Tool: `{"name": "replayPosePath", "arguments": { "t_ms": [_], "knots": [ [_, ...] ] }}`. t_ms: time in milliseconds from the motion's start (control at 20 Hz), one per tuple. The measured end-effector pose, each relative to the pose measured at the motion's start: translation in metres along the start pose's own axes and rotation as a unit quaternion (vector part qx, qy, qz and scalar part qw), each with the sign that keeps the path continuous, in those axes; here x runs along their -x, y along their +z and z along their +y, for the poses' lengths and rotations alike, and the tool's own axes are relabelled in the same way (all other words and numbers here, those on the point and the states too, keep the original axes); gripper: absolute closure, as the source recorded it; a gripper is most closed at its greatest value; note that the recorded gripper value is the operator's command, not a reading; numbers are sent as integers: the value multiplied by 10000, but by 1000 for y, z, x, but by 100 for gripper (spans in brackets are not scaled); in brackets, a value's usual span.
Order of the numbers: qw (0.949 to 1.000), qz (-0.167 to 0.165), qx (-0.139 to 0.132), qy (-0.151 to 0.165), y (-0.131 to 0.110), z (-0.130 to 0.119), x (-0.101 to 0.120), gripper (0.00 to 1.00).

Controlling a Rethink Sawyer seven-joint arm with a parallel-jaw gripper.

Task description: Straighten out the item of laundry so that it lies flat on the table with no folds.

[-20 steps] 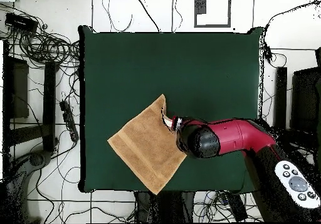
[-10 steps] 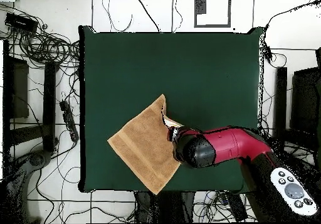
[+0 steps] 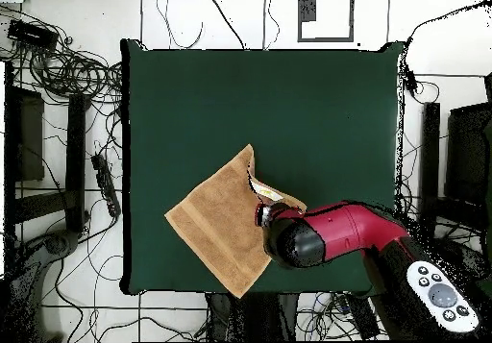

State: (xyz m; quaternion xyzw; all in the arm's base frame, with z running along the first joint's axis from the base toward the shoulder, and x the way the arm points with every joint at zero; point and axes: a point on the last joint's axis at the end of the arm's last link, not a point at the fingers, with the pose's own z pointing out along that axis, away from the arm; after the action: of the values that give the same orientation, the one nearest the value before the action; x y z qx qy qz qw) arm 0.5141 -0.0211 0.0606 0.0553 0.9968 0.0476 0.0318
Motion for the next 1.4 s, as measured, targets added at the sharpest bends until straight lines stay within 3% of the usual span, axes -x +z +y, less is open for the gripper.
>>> {"name": "replayPosePath", "arguments": {
  "t_ms": [450, 950, 1400],
  "knots": [
    [9997, -117, 22, -217, 7, -2, -7, 0],
    [9998, 43, 165, -139, 26, -13, -22, 0],
    [9991, 154, 300, -250, 48, -19, -42, 0]
  ]
}}
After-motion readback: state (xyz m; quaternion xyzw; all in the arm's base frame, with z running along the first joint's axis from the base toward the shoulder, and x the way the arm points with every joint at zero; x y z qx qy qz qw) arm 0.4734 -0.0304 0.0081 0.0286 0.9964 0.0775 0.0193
